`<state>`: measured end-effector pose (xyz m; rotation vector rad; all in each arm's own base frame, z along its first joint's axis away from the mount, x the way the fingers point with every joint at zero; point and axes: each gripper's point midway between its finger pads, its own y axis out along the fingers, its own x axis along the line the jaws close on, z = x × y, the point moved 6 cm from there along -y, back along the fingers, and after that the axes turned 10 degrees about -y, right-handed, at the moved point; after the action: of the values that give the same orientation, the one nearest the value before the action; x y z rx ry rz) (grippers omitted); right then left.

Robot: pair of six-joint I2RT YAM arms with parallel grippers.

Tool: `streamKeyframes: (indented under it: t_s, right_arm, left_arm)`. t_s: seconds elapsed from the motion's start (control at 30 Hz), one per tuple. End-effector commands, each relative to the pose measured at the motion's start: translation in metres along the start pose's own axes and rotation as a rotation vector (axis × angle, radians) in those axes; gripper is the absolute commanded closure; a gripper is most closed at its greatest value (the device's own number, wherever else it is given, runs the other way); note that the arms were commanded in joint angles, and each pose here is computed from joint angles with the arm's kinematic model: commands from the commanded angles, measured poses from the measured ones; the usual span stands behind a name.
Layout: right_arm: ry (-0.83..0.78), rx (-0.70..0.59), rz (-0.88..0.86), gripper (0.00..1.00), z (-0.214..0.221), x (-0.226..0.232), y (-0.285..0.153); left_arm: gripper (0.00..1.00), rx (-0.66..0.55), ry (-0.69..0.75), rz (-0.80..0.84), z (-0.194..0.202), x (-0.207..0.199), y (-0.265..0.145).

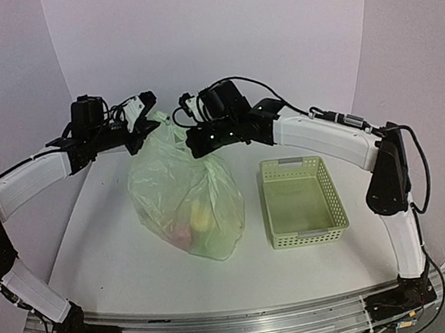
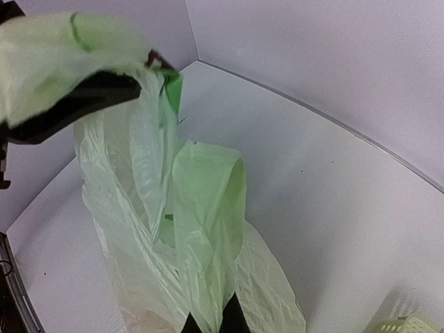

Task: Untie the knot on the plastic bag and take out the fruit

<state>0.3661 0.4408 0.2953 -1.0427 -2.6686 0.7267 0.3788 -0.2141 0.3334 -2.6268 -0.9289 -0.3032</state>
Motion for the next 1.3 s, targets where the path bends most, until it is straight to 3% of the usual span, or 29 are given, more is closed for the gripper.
streamKeyframes:
  t_s: [0.0,0.13,0.23,0.3,0.4,0.57,0.77,0.87,1.07,1.17,1.27]
  right_arm:
    - [0.037,-0.183,0.031,1.0,-0.055,-0.041,-0.018]
    - [0.067,-0.428,0.09,1.0,-0.112,-0.096,-0.024]
    - [-0.031,-0.65,0.113,1.0,-0.154,-0.099,-0.058]
    - [-0.063,-0.713,0.114,1.0,-0.165,-0.097,-0.078]
    - [-0.049,-0.656,0.098,1.0,-0.142,-0.095,-0.071]
    - [0.046,-0.478,-0.014,1.0,-0.071,-0.086,-0.03]
    - [0.118,-0.281,-0.094,0.98,0.014,-0.074,-0.012]
    - [0.11,-0.233,-0.025,0.86,0.037,-0.078,-0.029]
    - [-0.036,-0.061,0.151,0.5,0.047,-0.078,-0.075]
    - [-0.148,-0.066,0.189,0.45,0.028,-0.062,-0.095]
    - [-0.272,-0.104,0.067,0.44,0.015,-0.015,-0.096]
  left_arm:
    - [1.0,-0.166,-0.058,-0.23,-0.048,0.057,-0.01]
    - [1.0,-0.345,-0.03,-0.398,-0.097,0.107,-0.027]
    - [1.0,-0.46,0.036,-0.451,-0.137,0.118,-0.048]
    - [1.0,-0.501,0.058,-0.459,-0.152,0.117,-0.06]
    - [1.0,-0.465,0.03,-0.416,-0.142,0.105,-0.064]
    - [1.0,-0.196,-0.187,-0.255,-0.059,0.068,-0.045]
    - [1.0,-0.02,-0.416,-0.119,0.01,0.017,-0.048]
    - [1.0,0.005,-0.457,-0.057,0.025,-0.005,-0.056]
    - [1.0,-0.02,-0.441,0.052,0.032,-0.043,-0.075]
    - [1.0,-0.039,-0.436,0.097,0.029,-0.053,-0.082]
    - [1.0,-0.046,-0.417,0.133,0.031,-0.063,-0.088]
